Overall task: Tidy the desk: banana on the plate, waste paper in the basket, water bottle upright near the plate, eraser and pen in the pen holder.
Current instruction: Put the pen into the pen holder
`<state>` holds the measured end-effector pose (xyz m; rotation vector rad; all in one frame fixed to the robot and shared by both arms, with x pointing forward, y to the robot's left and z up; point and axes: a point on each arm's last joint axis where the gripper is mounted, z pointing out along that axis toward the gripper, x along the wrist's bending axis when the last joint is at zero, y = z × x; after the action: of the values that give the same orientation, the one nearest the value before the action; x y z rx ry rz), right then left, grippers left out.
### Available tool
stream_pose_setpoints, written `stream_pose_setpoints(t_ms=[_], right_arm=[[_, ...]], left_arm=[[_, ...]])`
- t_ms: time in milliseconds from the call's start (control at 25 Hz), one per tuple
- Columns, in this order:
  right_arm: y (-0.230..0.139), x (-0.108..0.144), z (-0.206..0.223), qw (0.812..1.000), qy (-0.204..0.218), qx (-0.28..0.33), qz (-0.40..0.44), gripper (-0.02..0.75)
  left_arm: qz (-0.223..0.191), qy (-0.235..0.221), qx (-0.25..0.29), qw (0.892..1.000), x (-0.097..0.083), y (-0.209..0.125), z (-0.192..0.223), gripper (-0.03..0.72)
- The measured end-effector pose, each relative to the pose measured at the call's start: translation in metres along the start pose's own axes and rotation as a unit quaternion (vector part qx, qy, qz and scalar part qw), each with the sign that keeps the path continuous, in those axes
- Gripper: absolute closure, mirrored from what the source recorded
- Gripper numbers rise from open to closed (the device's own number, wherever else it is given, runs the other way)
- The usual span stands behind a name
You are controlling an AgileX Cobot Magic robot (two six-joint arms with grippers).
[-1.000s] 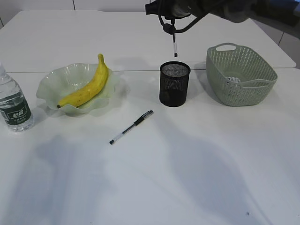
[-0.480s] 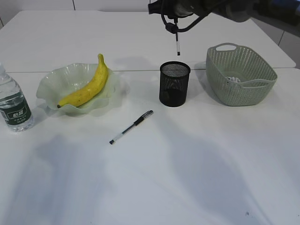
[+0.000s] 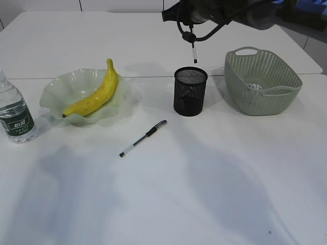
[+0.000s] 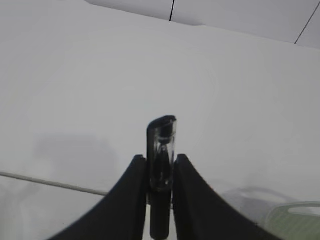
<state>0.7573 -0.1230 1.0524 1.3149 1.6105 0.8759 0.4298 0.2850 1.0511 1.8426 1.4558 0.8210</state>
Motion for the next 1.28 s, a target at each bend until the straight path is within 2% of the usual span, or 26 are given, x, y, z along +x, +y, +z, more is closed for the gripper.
stream_pose_setpoints(t_ms=[1040, 1280], right_arm=[[-0.004, 0.006, 0.003, 0.999, 0.024, -0.02, -0.018, 0.617], [-0.022, 0.011, 0.009, 0.999, 0.037, -0.007, -0.036, 0.617]], left_arm=[[-0.015, -0.005, -0.003, 1.0, -0.001, 0.0, 0.0, 0.151], [-0.016, -0.006, -0.003, 1.0, -0.001, 0.0, 0.0, 0.151]])
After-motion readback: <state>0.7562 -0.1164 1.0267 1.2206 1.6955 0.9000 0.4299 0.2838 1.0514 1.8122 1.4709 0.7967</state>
